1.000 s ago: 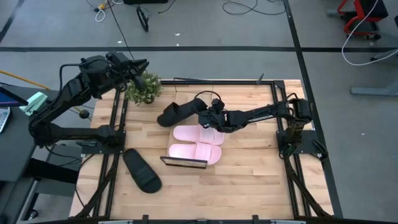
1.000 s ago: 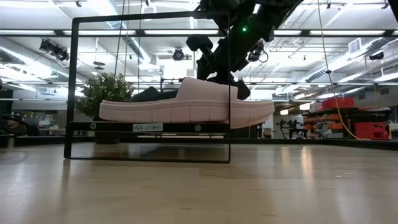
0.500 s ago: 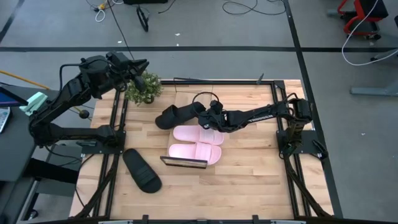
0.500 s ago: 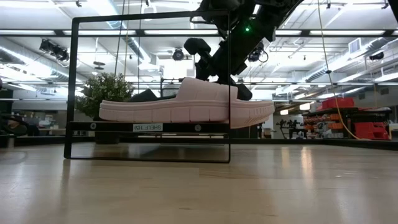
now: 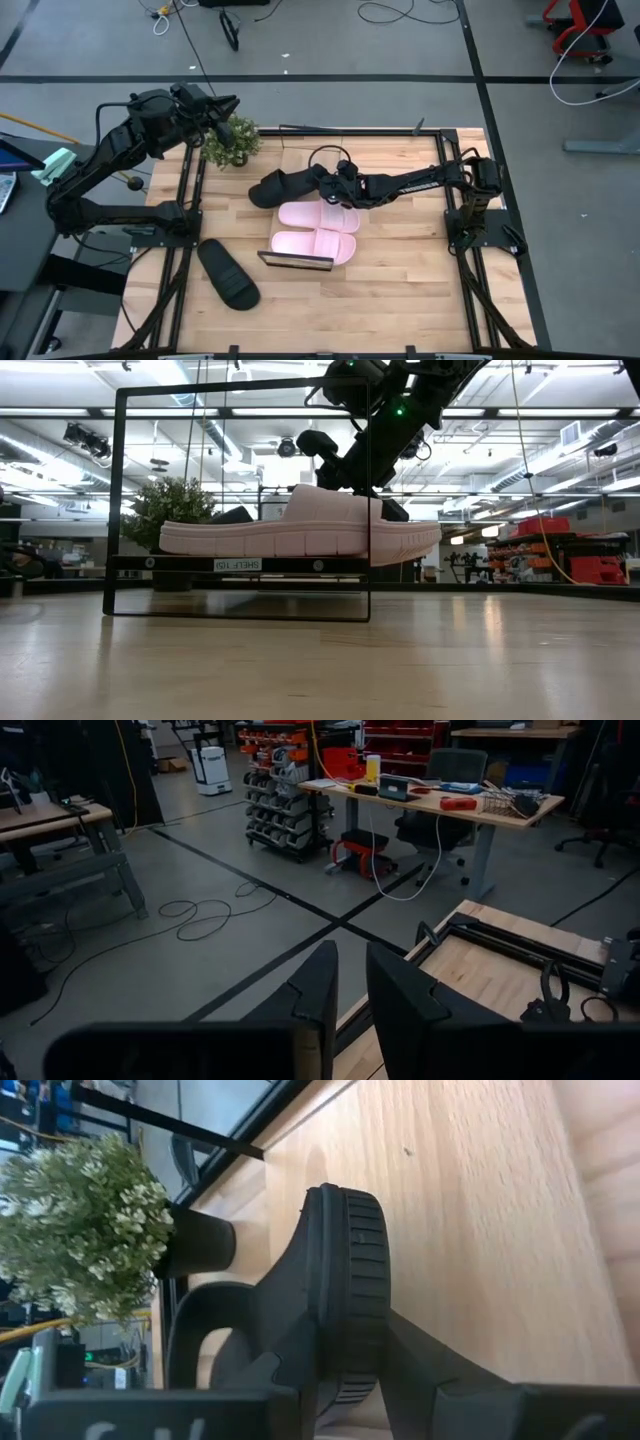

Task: Pick and place slides into the shelf
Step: Put the top black slide on the shelf

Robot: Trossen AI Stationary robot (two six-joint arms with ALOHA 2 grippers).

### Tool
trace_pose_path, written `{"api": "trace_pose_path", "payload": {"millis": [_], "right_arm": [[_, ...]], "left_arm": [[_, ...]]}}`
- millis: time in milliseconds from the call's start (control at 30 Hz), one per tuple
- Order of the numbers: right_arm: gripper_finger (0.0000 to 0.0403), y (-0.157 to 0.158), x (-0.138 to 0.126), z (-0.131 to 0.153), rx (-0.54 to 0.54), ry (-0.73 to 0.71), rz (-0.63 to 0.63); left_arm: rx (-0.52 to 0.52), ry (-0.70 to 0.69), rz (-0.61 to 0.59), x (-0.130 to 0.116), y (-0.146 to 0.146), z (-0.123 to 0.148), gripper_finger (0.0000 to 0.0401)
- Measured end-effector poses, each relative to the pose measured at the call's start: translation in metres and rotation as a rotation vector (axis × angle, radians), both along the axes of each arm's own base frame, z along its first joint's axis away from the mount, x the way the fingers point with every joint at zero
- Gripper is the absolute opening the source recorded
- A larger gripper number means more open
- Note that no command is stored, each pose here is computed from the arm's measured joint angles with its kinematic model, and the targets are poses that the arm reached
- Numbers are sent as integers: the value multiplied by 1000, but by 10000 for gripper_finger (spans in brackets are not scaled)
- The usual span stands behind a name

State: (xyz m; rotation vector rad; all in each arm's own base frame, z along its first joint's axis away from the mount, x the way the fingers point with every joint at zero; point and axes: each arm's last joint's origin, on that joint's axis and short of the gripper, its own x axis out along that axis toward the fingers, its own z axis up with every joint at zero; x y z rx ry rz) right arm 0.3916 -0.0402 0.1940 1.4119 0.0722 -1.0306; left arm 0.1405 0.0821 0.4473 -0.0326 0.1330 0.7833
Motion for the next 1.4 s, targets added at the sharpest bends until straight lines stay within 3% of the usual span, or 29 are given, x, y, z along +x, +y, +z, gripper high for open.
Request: {"api": "trace_pose_path", "payload": {"millis": [1000, 1400], "right_arm": [[79, 2, -11, 4, 36, 109, 62], [108, 0, -12, 2, 63, 148, 167]], "left_arm": [[3, 4, 0, 0, 0, 0, 54], [5, 5, -1, 0, 0, 0, 56]]}}
